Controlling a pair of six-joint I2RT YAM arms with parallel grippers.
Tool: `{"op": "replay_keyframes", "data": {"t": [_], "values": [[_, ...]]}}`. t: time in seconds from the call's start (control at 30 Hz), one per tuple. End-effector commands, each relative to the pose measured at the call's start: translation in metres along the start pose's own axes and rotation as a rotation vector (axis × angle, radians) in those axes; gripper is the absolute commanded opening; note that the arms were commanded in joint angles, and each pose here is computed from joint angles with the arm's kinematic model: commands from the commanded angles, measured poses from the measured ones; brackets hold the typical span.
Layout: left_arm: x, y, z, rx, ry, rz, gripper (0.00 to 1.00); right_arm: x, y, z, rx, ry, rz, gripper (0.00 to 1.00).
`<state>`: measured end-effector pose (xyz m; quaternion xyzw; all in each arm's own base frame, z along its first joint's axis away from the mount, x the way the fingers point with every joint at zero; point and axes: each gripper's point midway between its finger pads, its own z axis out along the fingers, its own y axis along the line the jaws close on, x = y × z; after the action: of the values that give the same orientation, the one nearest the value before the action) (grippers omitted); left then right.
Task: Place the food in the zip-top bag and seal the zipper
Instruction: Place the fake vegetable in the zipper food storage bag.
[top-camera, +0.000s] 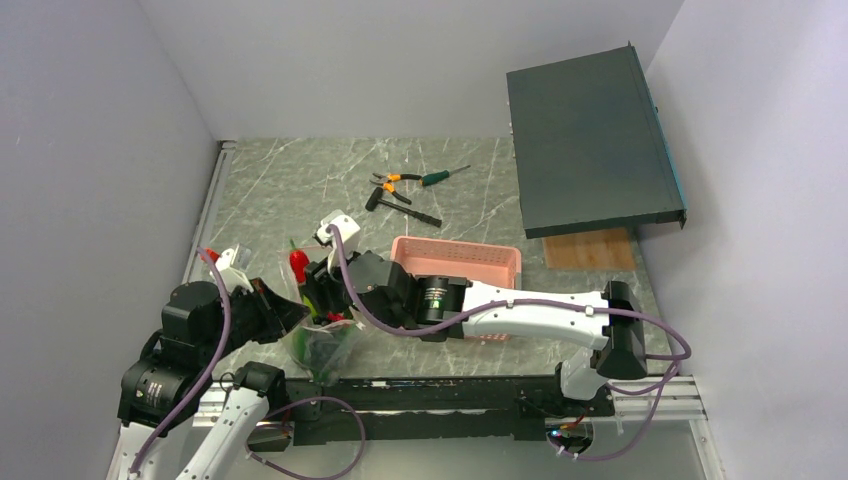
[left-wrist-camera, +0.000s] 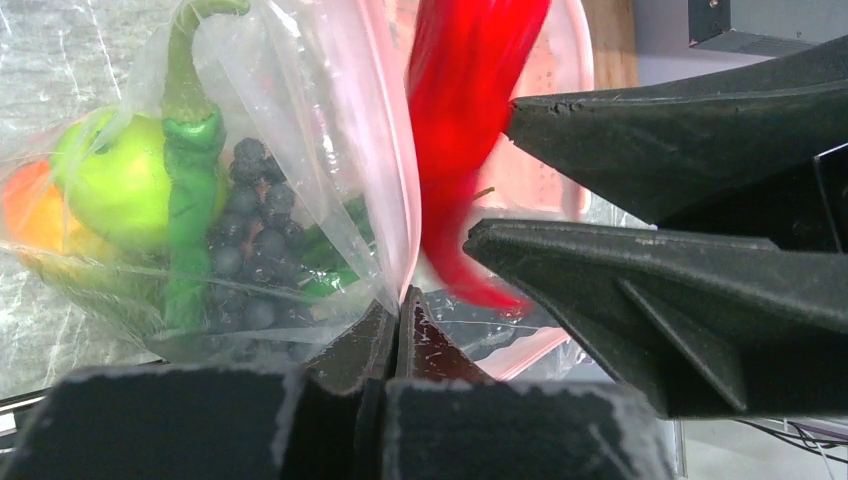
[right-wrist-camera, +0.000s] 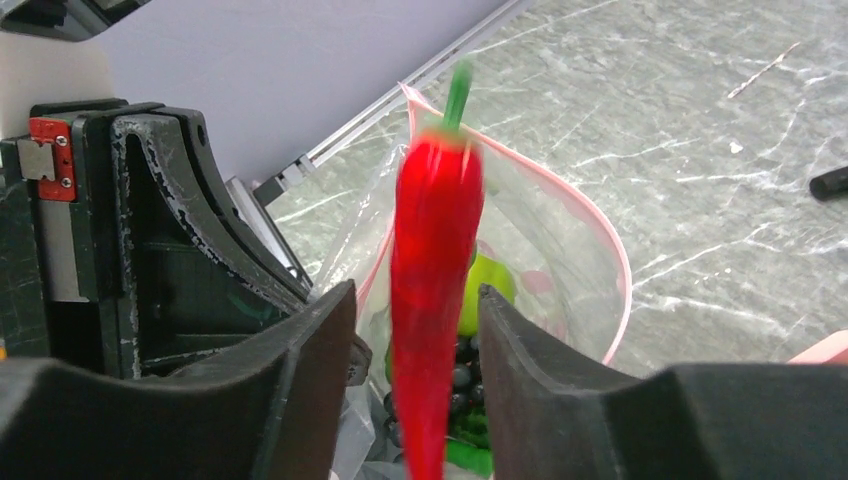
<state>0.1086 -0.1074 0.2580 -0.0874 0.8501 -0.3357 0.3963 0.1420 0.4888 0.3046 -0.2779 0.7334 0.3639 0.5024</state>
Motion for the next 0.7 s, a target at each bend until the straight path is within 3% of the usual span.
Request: {"op": "replay_keyframes", "data": {"t": [0.0,0.1,0.3,0.53,0.67], "values": [[-0.007,-0.010,-0.006,0.034,-0.023,0.013,0.00,-0.022,0.002,-0.012,-0.005,-0.064,0.011,0.54],[-0.007,-0.008,-0.006,0.024,-0.025,0.020,0.00,-0.022,-0.002,-0.018,0.000,-0.072,-0.005,0.63],[-0.009,-0.010,-0.008,0.025,-0.025,0.014,0.00,-0.033,-0.006,-0.033,0.005,-0.066,-0.033,0.65],[-0.018,-0.010,-0.016,0.005,-0.095,-0.011,0.00,-0.048,0.005,-0.073,-0.148,-0.095,-0.099,0.75],[-0.028,-0.007,-0.026,-0.016,-0.170,-0.017,0.00,-0.024,0.010,-0.083,-0.253,-0.063,-0.202,0.75]]}}
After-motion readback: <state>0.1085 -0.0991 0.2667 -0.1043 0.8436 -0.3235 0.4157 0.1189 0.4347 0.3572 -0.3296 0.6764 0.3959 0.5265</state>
